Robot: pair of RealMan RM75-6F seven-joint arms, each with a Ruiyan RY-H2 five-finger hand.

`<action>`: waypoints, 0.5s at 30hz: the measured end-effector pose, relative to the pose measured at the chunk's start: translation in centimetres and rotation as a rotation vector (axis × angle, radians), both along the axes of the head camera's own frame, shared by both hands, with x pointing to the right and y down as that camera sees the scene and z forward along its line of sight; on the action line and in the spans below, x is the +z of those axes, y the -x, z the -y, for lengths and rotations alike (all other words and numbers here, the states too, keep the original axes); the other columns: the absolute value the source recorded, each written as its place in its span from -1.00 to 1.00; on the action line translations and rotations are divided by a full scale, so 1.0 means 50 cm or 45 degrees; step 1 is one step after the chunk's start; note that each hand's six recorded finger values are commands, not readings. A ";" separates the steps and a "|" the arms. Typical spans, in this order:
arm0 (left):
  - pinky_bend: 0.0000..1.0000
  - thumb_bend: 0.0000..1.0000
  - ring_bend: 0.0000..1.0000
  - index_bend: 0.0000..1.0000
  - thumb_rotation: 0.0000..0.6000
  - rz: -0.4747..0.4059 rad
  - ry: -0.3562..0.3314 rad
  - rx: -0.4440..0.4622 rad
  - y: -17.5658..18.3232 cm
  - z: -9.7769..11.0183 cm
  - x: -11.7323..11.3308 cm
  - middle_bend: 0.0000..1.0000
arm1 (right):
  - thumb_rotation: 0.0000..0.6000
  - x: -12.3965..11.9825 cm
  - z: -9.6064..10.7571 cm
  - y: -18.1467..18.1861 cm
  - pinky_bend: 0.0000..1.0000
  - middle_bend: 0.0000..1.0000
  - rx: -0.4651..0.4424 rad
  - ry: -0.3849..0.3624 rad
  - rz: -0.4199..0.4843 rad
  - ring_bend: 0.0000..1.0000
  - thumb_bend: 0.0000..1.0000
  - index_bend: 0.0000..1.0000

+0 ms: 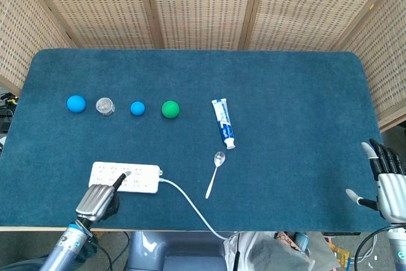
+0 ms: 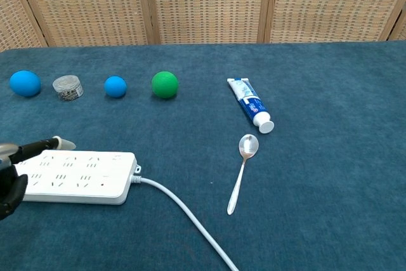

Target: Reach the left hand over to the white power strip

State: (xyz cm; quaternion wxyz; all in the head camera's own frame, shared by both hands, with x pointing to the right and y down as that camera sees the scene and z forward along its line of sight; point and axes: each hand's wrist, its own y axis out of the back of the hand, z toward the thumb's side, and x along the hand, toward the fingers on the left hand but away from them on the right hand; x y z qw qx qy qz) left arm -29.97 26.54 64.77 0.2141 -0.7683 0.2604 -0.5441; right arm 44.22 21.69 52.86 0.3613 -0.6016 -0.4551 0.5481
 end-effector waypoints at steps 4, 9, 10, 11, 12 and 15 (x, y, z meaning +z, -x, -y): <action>1.00 0.90 1.00 -0.83 1.00 -0.017 0.046 -0.002 -0.031 -0.004 0.016 1.00 | 1.00 0.000 0.001 -0.002 -1.00 -1.00 0.004 0.003 0.007 -1.00 -1.00 -1.00; 1.00 0.91 1.00 -0.80 1.00 -0.028 0.073 -0.007 -0.053 -0.006 0.029 1.00 | 1.00 0.001 0.002 -0.004 -1.00 -1.00 0.005 0.009 0.011 -1.00 -1.00 -1.00; 1.00 0.91 1.00 -0.80 1.00 -0.030 0.075 -0.005 -0.056 -0.006 0.031 1.00 | 1.00 0.001 0.002 -0.004 -1.00 -1.00 0.005 0.010 0.011 -1.00 -1.00 -1.00; 1.00 0.91 1.00 -0.79 1.00 -0.031 0.077 -0.004 -0.058 -0.006 0.032 1.00 | 1.00 0.000 0.002 -0.004 -1.00 -1.00 0.006 0.010 0.012 -1.00 -1.00 -1.00; 1.00 0.91 1.00 -0.79 1.00 -0.032 0.078 -0.002 -0.061 -0.006 0.034 1.00 | 1.00 0.000 0.002 -0.004 -1.00 -1.00 0.007 0.010 0.013 -1.00 -1.00 -1.00; 1.00 0.92 1.00 -0.76 1.00 -0.029 0.085 -0.001 -0.064 -0.009 0.039 1.00 | 1.00 0.000 0.003 -0.006 -1.00 -1.00 0.009 0.010 0.015 -1.00 -1.00 -1.00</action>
